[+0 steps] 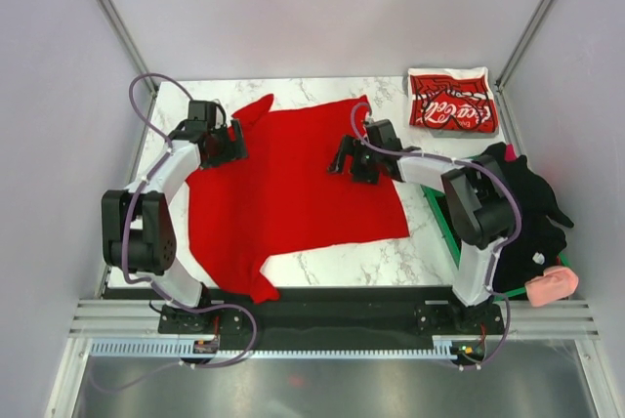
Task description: Fold and stack the t-shirts
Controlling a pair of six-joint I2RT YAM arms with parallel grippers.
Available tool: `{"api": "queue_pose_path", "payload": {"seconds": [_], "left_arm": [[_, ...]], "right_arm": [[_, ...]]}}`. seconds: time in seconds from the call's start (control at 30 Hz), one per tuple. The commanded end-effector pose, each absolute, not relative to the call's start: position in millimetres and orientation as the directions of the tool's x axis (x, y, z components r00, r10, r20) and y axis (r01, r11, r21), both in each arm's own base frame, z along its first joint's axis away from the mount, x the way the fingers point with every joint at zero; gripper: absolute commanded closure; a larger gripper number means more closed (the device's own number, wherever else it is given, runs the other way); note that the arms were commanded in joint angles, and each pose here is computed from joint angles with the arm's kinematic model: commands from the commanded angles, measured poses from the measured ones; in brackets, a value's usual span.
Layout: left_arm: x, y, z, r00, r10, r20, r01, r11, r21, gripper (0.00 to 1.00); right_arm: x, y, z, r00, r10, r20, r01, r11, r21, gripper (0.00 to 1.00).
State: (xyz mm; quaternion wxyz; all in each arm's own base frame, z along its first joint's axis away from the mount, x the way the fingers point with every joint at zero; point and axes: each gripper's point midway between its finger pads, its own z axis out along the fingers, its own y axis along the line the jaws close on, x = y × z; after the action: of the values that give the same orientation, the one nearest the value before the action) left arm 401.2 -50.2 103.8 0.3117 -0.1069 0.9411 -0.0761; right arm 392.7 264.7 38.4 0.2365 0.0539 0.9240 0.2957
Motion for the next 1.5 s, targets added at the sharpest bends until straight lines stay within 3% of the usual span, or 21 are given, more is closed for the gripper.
{"api": "queue_pose_path", "payload": {"seconds": [0.0,0.17,0.27,0.43,0.57,0.67,0.73,1.03,1.37,1.47], "left_arm": [[411.4,-48.0,124.9,-0.730,-0.265,-0.630,-0.158,0.962,-0.222,0.11],[424.6,-31.3,136.6,-0.701,-0.249,-0.668,-0.189,0.968,-0.163,0.11],[438.9,-32.1,142.5,-0.693,-0.239,-0.680,-0.175,0.971,-0.163,0.12],[465.4,-42.0,130.5,-0.706,-0.198,-0.680,-0.145,0.980,-0.134,0.16],[498.0,-72.2,136.1,-0.651,-0.064,-0.757,-0.054,0.998,-0.039,0.18],[526.3,-88.6,122.0,-0.652,-0.015,-0.758,-0.020,1.000,-0.003,0.19],[535.7,-94.9,94.2,-0.696,-0.029,-0.718,-0.023,1.000,-0.018,0.20],[569.7,-138.0,68.4,-0.707,-0.196,-0.679,-0.034,0.969,-0.244,0.23],[571.9,-156.6,81.9,-0.682,-0.212,-0.700,-0.026,0.963,-0.267,0.28],[578.1,-145.1,90.5,-0.646,-0.204,-0.735,-0.070,0.975,-0.209,0.31]], "right_arm": [[323.8,214.6,-31.7,-0.935,0.266,-0.234,0.147,0.893,0.425,0.02],[258.5,156.0,-58.4,-0.919,0.364,-0.151,0.306,0.901,0.307,0.02],[243.6,142.9,-52.2,-0.913,0.374,-0.163,0.317,0.902,0.292,0.02],[245.6,142.4,-34.0,-0.923,0.334,-0.191,0.270,0.917,0.294,0.02],[262.1,148.9,-14.2,-0.928,0.296,-0.228,0.217,0.924,0.314,0.02],[269.3,153.3,-5.2,-0.931,0.275,-0.241,0.190,0.926,0.325,0.02],[270.8,155.7,-1.5,-0.932,0.269,-0.244,0.180,0.925,0.334,0.02],[266.8,159.7,-1.9,-0.940,0.239,-0.245,0.151,0.932,0.328,0.02],[264.3,163.2,-12.3,-0.947,0.218,-0.236,0.140,0.940,0.310,0.02],[263.5,166.1,-12.9,-0.950,0.211,-0.231,0.133,0.940,0.314,0.02]]}}
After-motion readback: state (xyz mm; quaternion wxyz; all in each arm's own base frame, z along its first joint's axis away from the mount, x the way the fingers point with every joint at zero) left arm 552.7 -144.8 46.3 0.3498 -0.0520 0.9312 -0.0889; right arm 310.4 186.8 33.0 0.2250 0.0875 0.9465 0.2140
